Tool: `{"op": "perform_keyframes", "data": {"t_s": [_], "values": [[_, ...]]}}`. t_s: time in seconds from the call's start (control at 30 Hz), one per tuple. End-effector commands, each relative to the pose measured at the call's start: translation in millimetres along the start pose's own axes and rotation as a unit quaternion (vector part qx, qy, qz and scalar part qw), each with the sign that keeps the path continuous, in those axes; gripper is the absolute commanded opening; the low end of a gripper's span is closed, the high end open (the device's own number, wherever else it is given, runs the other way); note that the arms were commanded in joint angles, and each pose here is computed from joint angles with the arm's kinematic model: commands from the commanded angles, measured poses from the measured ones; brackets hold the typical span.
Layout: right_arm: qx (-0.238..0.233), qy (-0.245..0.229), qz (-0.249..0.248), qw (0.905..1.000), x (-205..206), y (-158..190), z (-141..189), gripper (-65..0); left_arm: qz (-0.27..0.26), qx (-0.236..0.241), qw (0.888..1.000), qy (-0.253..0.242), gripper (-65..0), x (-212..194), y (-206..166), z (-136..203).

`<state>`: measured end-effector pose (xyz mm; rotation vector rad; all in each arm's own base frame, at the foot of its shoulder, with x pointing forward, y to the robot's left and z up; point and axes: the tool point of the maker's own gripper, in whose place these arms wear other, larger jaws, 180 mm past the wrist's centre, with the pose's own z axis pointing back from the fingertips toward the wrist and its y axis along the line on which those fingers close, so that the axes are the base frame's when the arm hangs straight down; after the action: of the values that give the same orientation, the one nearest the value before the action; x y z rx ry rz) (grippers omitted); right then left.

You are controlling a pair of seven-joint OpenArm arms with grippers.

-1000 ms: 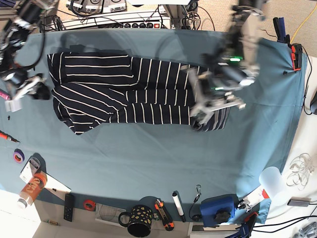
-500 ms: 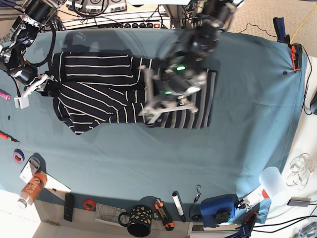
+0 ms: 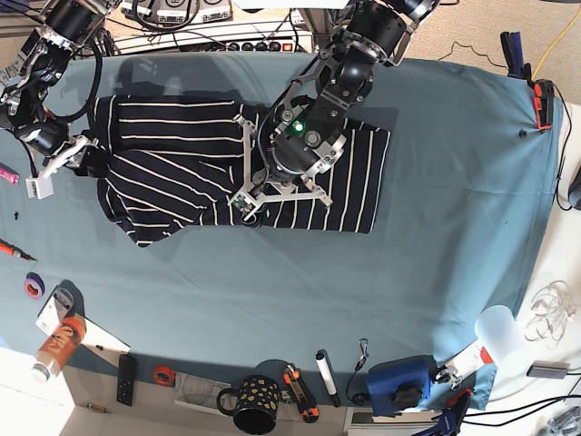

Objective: Layout the t-shirt on the table in an organized manner, then fold the t-shirt properly
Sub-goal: 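Lift the strip end with the left gripper and fold it toward the right gripper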

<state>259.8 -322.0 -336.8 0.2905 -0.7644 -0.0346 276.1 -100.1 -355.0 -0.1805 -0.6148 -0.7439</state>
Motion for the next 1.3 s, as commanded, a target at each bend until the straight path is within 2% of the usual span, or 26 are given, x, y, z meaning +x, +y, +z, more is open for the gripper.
{"op": "perform_keyframes", "data": {"t_s": [0.0, 0.2, 0.3, 0.43, 0.5, 0.67, 0.87, 1.0, 1.17, 1.27], "values": [[-0.003, -0.029, 0.013, 0.9995, 19.4, -1.9, 6.9, -39.7, 0.006, -0.010, 0.999, -0.037, -65.0, 23.9, -5.6, 6.2], [-0.003, -0.030, 0.013, 0.9995, 19.7, -1.8, 6.9, -39.7, 0.007, -0.068, 0.993, -0.099, -65.0, 46.0, -26.2, 10.9], [-0.003, -0.029, 0.013, 0.9995, 19.6, -2.0, 6.9, -39.7, -0.013, -0.079, 0.991, -0.107, -65.0, 48.2, -30.8, 12.0], [-0.003, -0.029, 0.013, 0.9995, 19.6, -1.9, 6.9, -39.7, -0.014, -0.080, 0.991, -0.109, -43.3, 48.6, -31.2, 12.2], [-0.003, -0.029, 0.013, 0.9995, 19.6, -1.9, 6.9, -39.7, -0.012, -0.080, 0.990, -0.116, -37.1, 51.4, -30.9, 12.8], [-0.003, -0.031, 0.013, 0.9994, 20.3, -1.9, 7.0, -39.7, -0.013, -0.074, 0.989, -0.128, -36.4, 59.2, -27.1, 22.6], [-0.003, -0.037, 0.013, 0.9992, 22.4, -1.9, 7.2, -39.7, 0.007, -0.078, 0.980, -0.184, -36.4, 82.1, -25.5, 59.8], [-0.004, -0.038, 0.015, 0.9992, 23.7, -2.5, 7.8, -39.7, 0.002, -0.036, 0.980, -0.195, -36.4, 81.3, -13.1, 71.2], [-0.003, -0.046, 0.016, 0.9988, 29.3, -2.1, 8.1, -39.7, 0.012, 0.081, 0.985, -0.152, -36.4, 56.9, 30.4, 64.9], [-0.002, -0.050, 0.018, 0.9986, 33.1, -2.4, 9.6, -39.7, 0.003, 0.122, 0.985, -0.122, -36.4, 33.1, 55.7, 61.5]]}}
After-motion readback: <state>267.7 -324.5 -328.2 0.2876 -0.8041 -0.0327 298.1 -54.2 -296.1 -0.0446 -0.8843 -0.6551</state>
